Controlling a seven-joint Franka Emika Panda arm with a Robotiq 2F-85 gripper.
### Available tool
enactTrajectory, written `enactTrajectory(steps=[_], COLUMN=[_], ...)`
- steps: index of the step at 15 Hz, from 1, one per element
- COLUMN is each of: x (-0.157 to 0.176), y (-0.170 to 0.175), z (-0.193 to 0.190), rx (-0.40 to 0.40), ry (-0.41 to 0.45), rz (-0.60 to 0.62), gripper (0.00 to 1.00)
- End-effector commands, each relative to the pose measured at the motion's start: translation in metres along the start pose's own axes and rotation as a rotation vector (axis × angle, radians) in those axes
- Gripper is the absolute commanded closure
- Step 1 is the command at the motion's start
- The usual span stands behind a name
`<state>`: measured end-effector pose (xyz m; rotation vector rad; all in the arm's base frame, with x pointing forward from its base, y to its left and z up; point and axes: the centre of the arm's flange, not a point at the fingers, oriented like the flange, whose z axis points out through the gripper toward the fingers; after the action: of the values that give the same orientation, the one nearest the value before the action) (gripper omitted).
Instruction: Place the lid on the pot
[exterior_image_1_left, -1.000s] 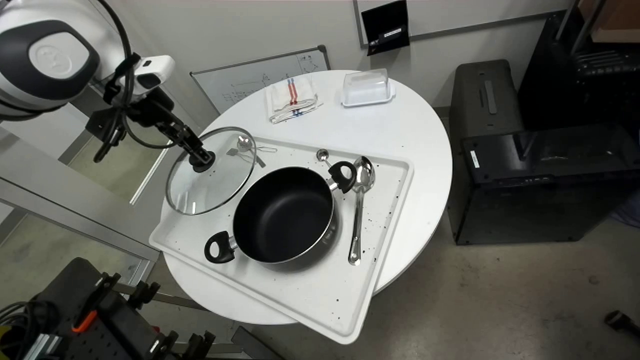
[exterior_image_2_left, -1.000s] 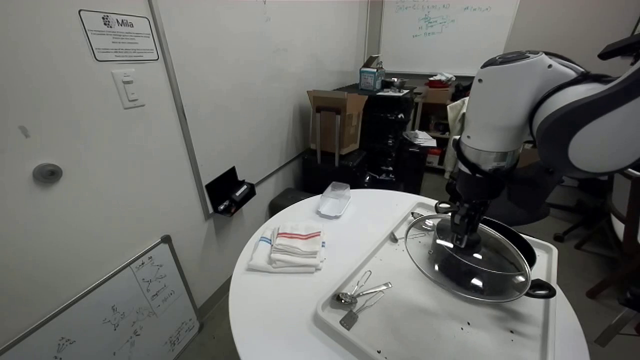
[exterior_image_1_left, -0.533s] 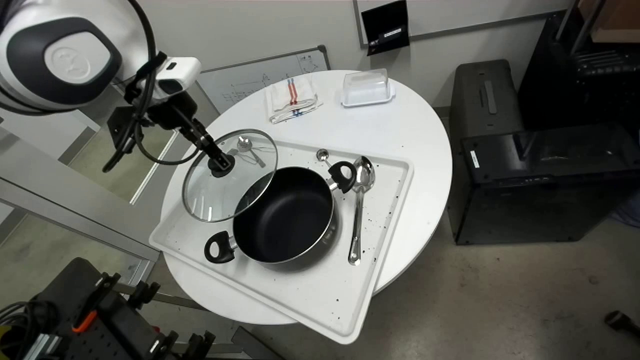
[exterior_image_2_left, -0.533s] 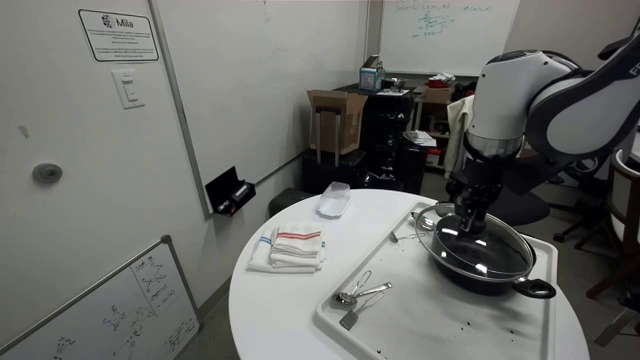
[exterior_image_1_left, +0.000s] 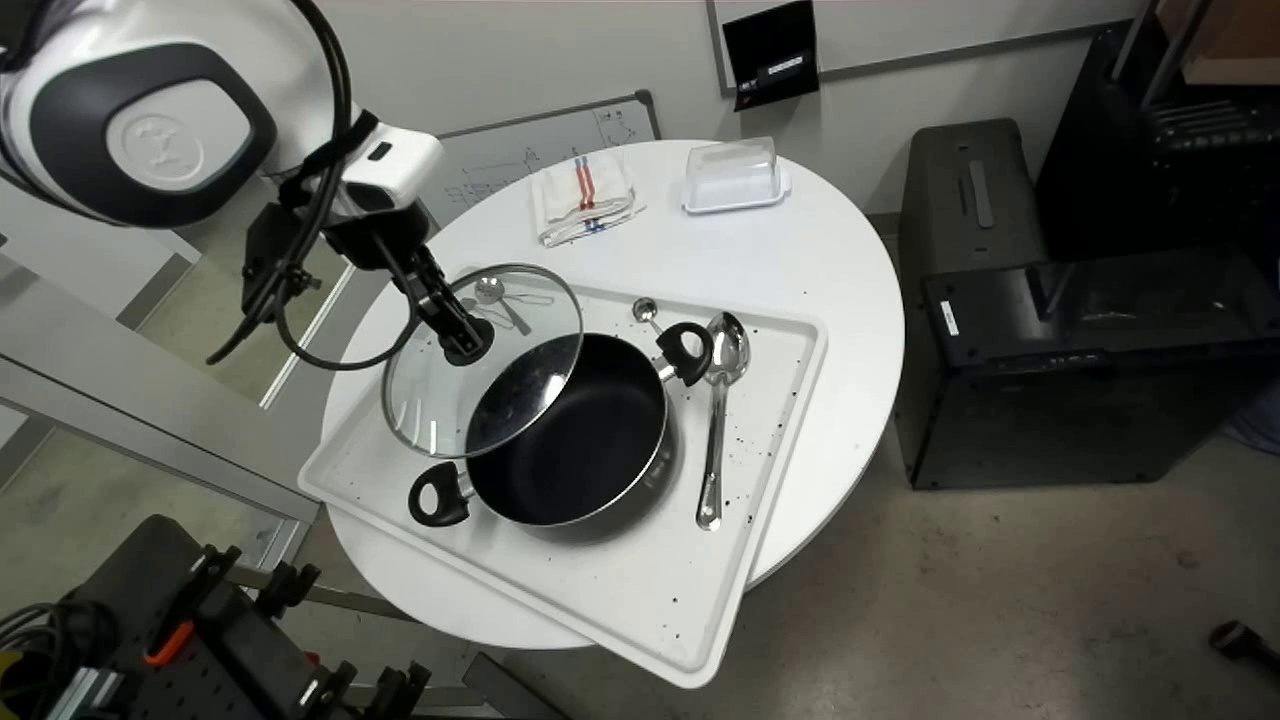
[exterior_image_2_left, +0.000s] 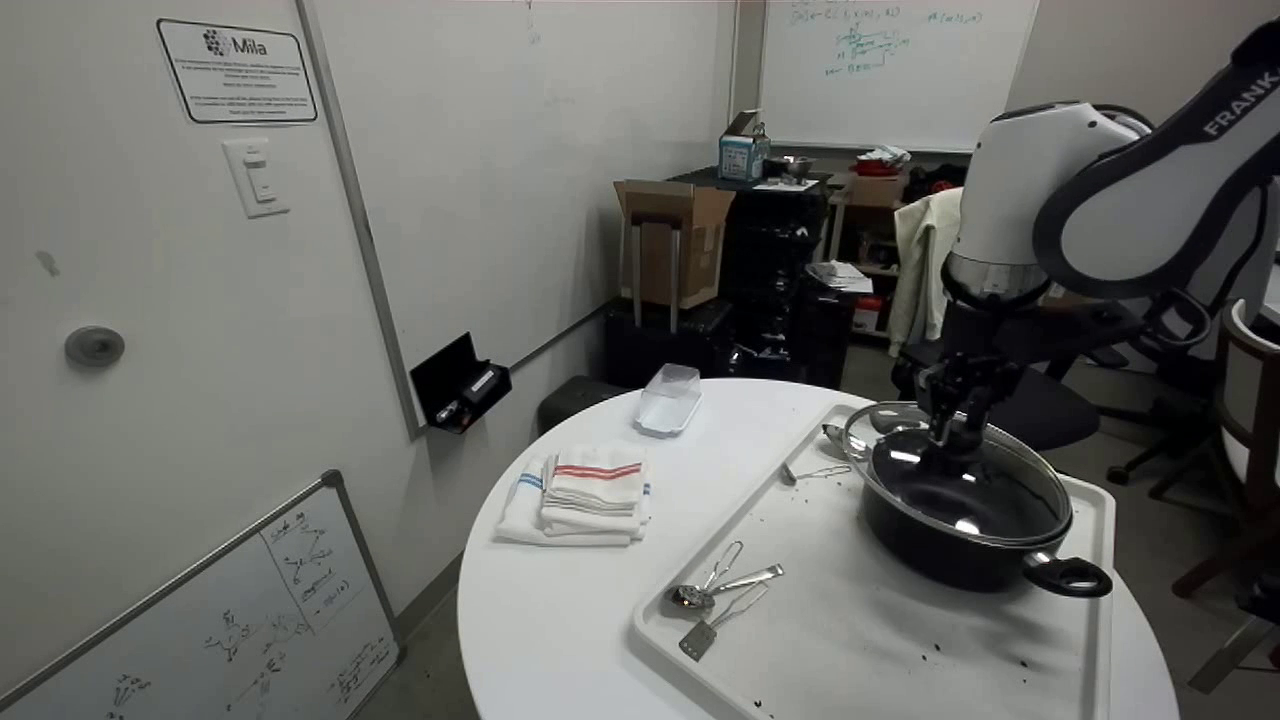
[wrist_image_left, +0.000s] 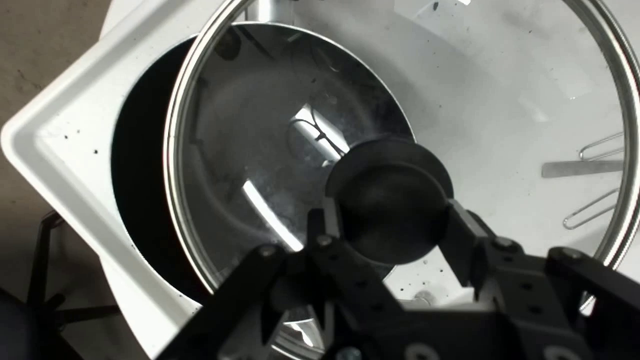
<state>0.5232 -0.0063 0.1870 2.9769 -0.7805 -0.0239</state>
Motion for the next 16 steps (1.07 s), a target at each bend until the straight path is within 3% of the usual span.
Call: enactTrajectory(steps=[1,16], x=[0.014,0.050], y=[0.015,0.060], z=[-0.003,0.044], rx=[0.021,-0.021], ry=[-0.013,-0.060], rz=[0.117,0.355], gripper=[0.75,0.75])
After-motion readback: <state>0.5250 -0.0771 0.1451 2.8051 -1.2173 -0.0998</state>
